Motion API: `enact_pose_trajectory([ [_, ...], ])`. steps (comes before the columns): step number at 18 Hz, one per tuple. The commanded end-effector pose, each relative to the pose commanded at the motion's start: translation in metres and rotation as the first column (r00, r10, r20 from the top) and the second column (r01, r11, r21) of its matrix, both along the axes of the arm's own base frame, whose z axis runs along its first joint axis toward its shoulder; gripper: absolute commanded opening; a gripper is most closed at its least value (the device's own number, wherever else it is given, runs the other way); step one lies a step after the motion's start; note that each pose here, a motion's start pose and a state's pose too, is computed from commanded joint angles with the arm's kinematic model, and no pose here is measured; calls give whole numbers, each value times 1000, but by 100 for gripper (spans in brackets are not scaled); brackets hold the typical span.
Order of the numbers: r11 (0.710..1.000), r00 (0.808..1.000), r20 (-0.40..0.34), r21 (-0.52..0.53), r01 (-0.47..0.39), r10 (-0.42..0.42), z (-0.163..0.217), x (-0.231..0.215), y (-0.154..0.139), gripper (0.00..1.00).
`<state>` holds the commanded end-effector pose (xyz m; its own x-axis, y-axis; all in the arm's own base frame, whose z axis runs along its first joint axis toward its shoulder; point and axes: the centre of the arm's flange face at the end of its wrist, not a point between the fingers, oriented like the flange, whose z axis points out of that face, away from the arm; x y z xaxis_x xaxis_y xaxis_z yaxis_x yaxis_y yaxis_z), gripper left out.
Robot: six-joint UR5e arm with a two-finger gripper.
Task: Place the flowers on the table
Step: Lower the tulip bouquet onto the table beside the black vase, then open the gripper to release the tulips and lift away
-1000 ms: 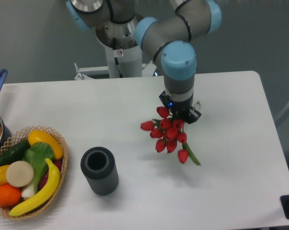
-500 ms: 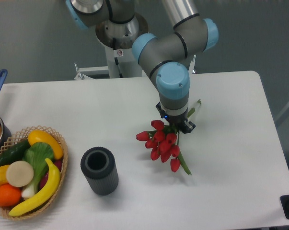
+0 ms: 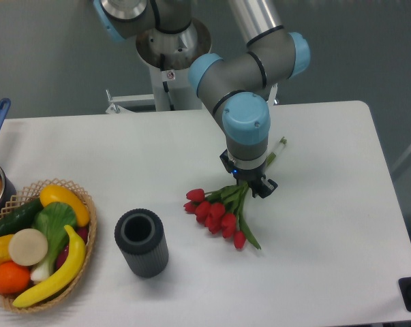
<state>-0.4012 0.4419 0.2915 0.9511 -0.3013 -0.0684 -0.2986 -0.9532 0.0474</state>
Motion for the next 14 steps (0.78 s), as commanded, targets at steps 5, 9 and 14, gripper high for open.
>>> enact_pose_trajectory([
  [5, 975, 999, 16, 219, -46, 43, 60, -10, -16, 100],
  [9, 942, 998, -10, 332, -55, 62, 109, -3, -35, 100],
  [14, 932, 995, -58, 358, -50, 76, 155, 6, -67, 100],
])
